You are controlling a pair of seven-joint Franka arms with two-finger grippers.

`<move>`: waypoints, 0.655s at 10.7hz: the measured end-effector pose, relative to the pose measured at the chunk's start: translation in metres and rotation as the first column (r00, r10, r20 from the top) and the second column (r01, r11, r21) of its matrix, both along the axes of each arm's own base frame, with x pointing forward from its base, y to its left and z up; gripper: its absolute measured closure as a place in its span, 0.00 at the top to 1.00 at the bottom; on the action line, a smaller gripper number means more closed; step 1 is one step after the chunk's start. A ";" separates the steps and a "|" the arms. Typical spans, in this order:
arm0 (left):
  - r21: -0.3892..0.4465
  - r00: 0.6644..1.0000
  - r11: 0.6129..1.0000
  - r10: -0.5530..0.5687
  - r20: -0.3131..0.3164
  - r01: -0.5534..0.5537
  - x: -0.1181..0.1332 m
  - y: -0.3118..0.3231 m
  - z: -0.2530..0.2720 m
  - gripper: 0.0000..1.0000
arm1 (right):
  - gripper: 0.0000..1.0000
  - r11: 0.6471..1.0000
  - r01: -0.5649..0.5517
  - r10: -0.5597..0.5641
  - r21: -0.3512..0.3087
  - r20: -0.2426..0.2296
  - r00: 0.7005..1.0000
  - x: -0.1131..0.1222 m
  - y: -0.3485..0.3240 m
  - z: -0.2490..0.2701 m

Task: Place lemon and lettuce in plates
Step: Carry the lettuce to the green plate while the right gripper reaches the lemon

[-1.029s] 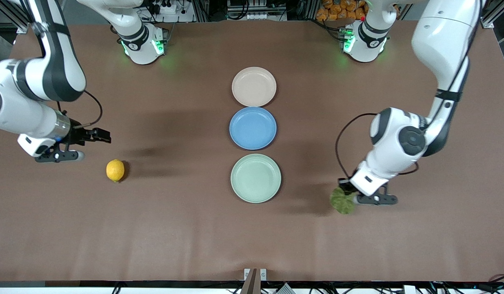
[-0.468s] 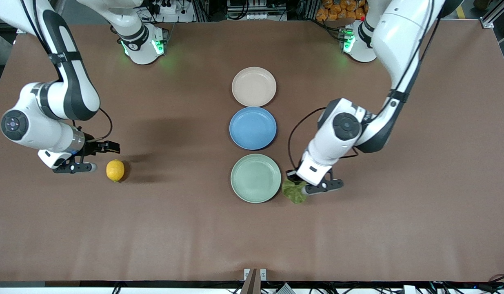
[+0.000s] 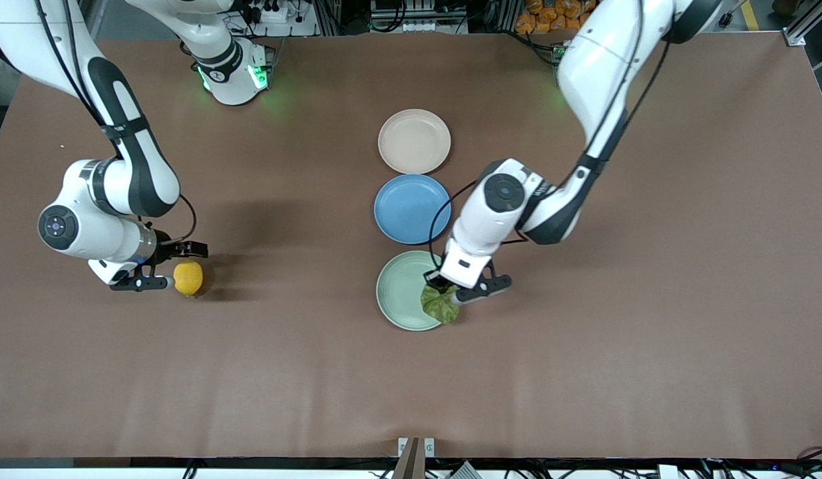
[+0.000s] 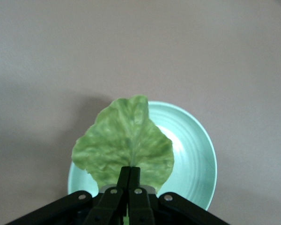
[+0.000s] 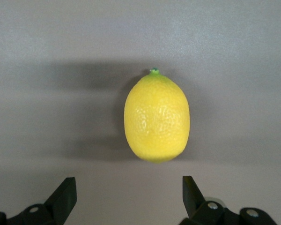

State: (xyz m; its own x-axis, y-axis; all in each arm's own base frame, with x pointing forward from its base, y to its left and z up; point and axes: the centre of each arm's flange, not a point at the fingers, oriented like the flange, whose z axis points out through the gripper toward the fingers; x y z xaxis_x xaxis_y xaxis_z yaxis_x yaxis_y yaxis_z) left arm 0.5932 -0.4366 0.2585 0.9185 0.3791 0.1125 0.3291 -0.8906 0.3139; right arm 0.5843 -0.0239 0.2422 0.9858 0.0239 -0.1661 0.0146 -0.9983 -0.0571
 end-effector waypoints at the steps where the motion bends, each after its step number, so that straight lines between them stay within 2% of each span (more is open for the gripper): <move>1: 0.005 1.000 1.000 0.013 0.002 -0.013 -0.010 -0.013 -0.011 0.02 | 1.00 1.000 0.000 0.000 0.000 0.005 1.000 0.002 0.000 -0.003; 4: 0.024 0.999 0.999 0.035 -0.015 -0.035 -0.029 -0.033 -0.036 0.05 | 1.00 1.000 -0.020 0.021 -0.020 0.026 0.999 0.017 -0.002 -0.008; 7: 0.045 0.999 0.998 0.042 -0.009 -0.041 -0.024 -0.027 -0.047 0.44 | 1.00 0.997 -0.053 0.055 -0.056 0.040 0.998 0.026 -0.007 -0.028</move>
State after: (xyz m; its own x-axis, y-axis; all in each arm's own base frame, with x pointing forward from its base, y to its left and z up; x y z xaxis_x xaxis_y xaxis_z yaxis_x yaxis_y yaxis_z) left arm 0.5687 -0.4632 0.2113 0.9032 0.4119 0.1208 0.3692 -0.8890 0.2709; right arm 0.6105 -0.0314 0.2142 0.9894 0.0695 -0.1273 0.0700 -0.9975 -0.0007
